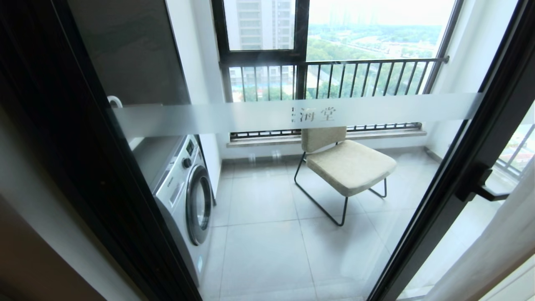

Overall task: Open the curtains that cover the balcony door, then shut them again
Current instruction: Close the inner curtains on both sides

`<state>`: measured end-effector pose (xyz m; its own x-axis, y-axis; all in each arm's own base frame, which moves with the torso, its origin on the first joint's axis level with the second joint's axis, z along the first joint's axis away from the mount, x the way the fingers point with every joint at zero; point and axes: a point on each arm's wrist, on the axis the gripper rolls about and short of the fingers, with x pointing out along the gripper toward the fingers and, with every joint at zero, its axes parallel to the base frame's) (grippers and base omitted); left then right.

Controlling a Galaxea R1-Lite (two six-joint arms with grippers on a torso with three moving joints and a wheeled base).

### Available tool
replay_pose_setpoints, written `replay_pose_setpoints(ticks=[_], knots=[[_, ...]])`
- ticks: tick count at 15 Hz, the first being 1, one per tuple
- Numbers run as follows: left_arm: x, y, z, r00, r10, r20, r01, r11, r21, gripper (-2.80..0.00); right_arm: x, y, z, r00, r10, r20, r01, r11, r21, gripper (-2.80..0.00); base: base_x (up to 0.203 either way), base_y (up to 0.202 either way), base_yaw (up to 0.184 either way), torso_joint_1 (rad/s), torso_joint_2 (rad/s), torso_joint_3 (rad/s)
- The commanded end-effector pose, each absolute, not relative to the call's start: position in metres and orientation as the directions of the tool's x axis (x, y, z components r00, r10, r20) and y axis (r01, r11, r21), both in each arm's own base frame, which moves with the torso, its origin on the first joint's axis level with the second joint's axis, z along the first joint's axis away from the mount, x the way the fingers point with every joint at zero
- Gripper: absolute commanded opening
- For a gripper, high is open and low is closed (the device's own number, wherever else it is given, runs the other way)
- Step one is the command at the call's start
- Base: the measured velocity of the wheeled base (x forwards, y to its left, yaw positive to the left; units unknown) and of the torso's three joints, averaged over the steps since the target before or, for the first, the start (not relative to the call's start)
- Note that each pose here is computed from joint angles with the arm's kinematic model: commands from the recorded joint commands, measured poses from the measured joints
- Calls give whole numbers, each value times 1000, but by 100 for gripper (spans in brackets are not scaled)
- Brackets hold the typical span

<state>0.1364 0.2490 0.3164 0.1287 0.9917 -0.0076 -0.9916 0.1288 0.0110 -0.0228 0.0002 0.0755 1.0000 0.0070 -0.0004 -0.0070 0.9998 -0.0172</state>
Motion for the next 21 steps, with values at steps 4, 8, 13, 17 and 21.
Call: replay_pose_setpoints(ticks=[4,8,13,17,21], knots=[[121,216,338,280,958,69,-960,281,-14,-280,-23,0,75,1000,8,0,-8,1000,-17,-280,0,0,0,0,0,0],[111,193,337,410,908,85,-911,412,-11,-280,-23,0,75,1000,8,0,-8,1000,-18,-280,0,0,0,0,0,0],[102,168,339,591,799,112,-803,596,-22,-280,-23,0,75,1000,8,0,-8,1000,-18,-280,0,0,0,0,0,0],[98,151,337,741,661,119,-661,749,-46,-280,-23,0,75,1000,8,0,-8,1000,-17,-280,0,0,0,0,0,0],[97,132,341,879,458,136,-457,889,-35,-280,-23,0,75,1000,8,0,-8,1000,-18,-280,0,0,0,0,0,0]])
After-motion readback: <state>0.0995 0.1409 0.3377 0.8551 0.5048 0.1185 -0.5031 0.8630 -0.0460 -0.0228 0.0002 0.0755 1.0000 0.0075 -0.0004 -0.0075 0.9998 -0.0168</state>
